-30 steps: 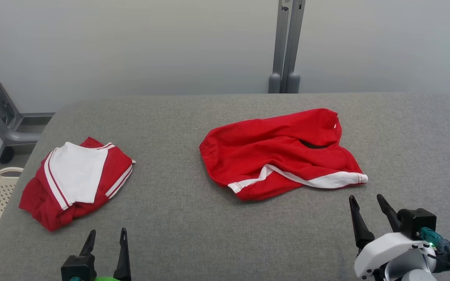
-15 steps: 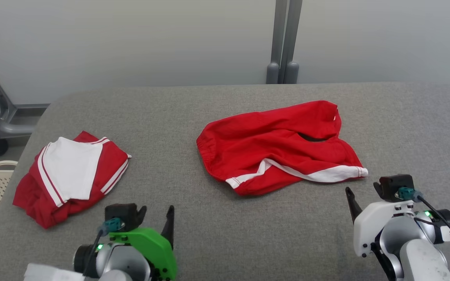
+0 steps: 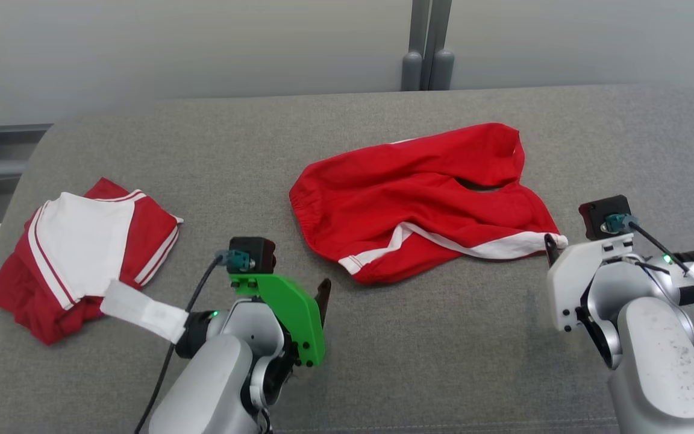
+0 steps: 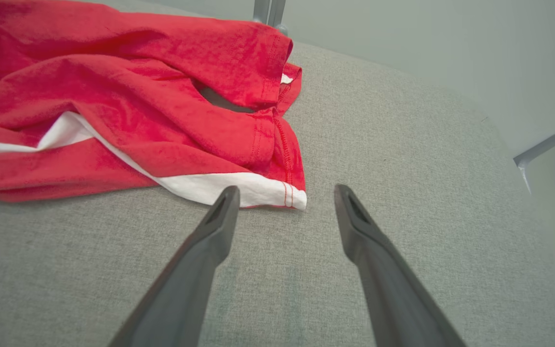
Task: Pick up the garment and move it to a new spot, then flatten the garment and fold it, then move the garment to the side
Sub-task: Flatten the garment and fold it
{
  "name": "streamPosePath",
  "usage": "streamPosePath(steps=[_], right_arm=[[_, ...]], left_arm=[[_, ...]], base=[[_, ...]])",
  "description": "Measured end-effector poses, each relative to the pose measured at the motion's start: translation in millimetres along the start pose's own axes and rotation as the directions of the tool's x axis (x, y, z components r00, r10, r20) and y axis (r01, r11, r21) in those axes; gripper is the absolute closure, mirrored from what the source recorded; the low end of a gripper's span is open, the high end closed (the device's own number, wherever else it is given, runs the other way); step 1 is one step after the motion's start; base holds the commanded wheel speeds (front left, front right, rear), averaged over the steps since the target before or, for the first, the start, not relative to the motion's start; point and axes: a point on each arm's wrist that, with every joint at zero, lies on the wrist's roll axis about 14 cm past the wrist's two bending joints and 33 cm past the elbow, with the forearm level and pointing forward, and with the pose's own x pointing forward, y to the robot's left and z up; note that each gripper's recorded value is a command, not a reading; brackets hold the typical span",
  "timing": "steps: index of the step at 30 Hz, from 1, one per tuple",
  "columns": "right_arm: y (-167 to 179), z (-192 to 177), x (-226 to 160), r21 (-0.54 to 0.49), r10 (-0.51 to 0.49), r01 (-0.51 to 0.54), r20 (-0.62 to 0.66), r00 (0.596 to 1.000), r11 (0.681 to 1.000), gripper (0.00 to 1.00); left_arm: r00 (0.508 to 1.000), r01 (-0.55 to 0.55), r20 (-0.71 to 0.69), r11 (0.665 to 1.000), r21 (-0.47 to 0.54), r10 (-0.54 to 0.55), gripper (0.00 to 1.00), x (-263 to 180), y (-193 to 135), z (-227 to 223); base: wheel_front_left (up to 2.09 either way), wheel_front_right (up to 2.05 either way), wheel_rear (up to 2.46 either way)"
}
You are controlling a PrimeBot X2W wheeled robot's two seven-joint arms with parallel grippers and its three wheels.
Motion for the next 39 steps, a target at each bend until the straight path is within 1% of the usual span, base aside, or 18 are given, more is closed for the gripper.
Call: streamPosePath(steps=[2, 5, 8, 13, 18, 23, 24, 25, 26, 27, 28, 29, 32, 34, 36, 39], right_arm=[[-3.0, 0.6, 6.8, -0.002, -0.004, 0.004, -0.01, 1.0, 1.0, 0.0], [-8.9, 0.0, 17.0, -0.014, -0.017, 0.016, -0.028, 0.999, 1.0, 0.0], [-12.4, -4.0, 25.7, -0.017, -0.022, 0.021, -0.044, 0.999, 1.0, 0.0], [-11.7, -10.1, 35.8, -0.024, -0.018, 0.016, -0.064, 0.998, 1.0, 0.0], [-12.8, -21.7, 43.5, -0.035, -0.019, 0.015, -0.098, 0.995, 0.999, 0.0], [-13.6, -28.8, 50.5, -0.041, -0.018, 0.014, -0.123, 0.992, 0.999, 0.0], [-12.5, -31.4, 51.6, -0.044, -0.016, 0.01, -0.131, 0.991, 0.999, 0.0], [-10.7, -35.5, 52.7, -0.045, -0.011, 0.004, -0.144, 0.989, 0.999, 0.0], [-8.9, -39.7, 53.6, -0.041, -0.005, -0.001, -0.158, 0.987, 0.999, 0.0], [-7.7, -44.5, 54.3, -0.038, -0.001, -0.005, -0.174, 0.985, 0.999, 0.0], [-6.5, -48.7, 55.0, -0.037, 0.002, -0.009, -0.187, 0.982, 0.999, 0.0], [-5.7, -50.4, 55.8, -0.033, 0.005, -0.012, -0.192, 0.981, 0.999, 0.0], [-4.1, -49.3, 59.8, -0.032, 0.01, -0.017, -0.187, 0.982, 0.999, 0.0], [-3.4, -50.0, 62.3, -0.029, 0.014, -0.02, -0.191, 0.981, 0.999, 0.0], [-3.0, -53.3, 64.3, -0.01, 0.019, -0.021, -0.205, 0.979, 1.0, 0.0], [-3.2, -60.7, 66.7, 0.005, 0.021, -0.021, -0.232, 0.973, 1.0, 0.0]], left_arm=[[0.999, 0.004, -0.034, 1.0, -0.027, -0.005, 0.0, 8.6, -0.7, 3.1], [0.994, 0.029, -0.099, 0.997, -0.072, -0.036, 0.0, 21.5, -10.5, 2.6], [0.989, 0.043, -0.139, 0.995, -0.094, -0.056, 0.0, 33.0, -17.6, 2.5], [0.983, 0.054, -0.17, 0.994, -0.099, -0.07, 0.0, 47.8, -22.8, 4.6], [0.971, 0.025, -0.234, 0.995, -0.097, -0.047, 0.0, 60.1, -19.5, -8.9], [0.969, 0.014, -0.243, 0.992, -0.128, -0.045, 0.01, 67.8, -17.6, -11.2], [0.968, 0.01, -0.246, 0.991, -0.131, -0.042, 0.21, 69.0, -16.4, -12.3], [0.967, 0.005, -0.251, 0.992, -0.126, -0.037, 0.47, 70.2, -14.9, -13.5], [0.966, 0.003, -0.255, 0.992, -0.124, -0.035, 0.56, 71.1, -14.2, -14.9], [0.966, 0.001, -0.258, 0.992, -0.126, -0.034, 0.56, 71.7, -13.6, -15.7], [0.965, 0.002, -0.259, 0.991, -0.131, -0.036, 0.63, 72.2, -13.5, -16.2], [0.964, 0.0, -0.264, 0.991, -0.133, -0.036, 0.64, 72.5, -12.9, -17.3], [0.963, -0.006, -0.267, 0.991, -0.136, -0.031, 0.6, 73.8, -10.3, -18.5], [0.964, -0.009, -0.265, 0.991, -0.135, -0.028, 0.62, 74.7, -9.0, -18.4], [0.965, -0.009, -0.26, 0.99, -0.138, -0.027, 0.67, 75.6, -8.4, -17.2], [0.964, -0.008, -0.265, 0.99, -0.144, -0.031, 0.69, 76.3, -7.7, -18.8]], base=[[0.0, 0.0, 0.0], [0.0, 0.0, 0.0], [0.0, 0.0, 0.0], [0.0, 0.0, 0.0], [0.0, 0.0, 0.0], [0.0, 0.0, 0.0], [0.0, 0.0, 0.0], [0.0, 0.0, 0.0], [0.0, 0.0, 0.0], [0.0, 0.0, 0.0], [0.0, 0.0, 0.0], [0.0, 0.0, 0.0], [0.0, 0.0, 0.0], [0.0, 0.0, 0.0], [0.0, 0.0, 0.0], [0.0, 0.0, 0.0]])
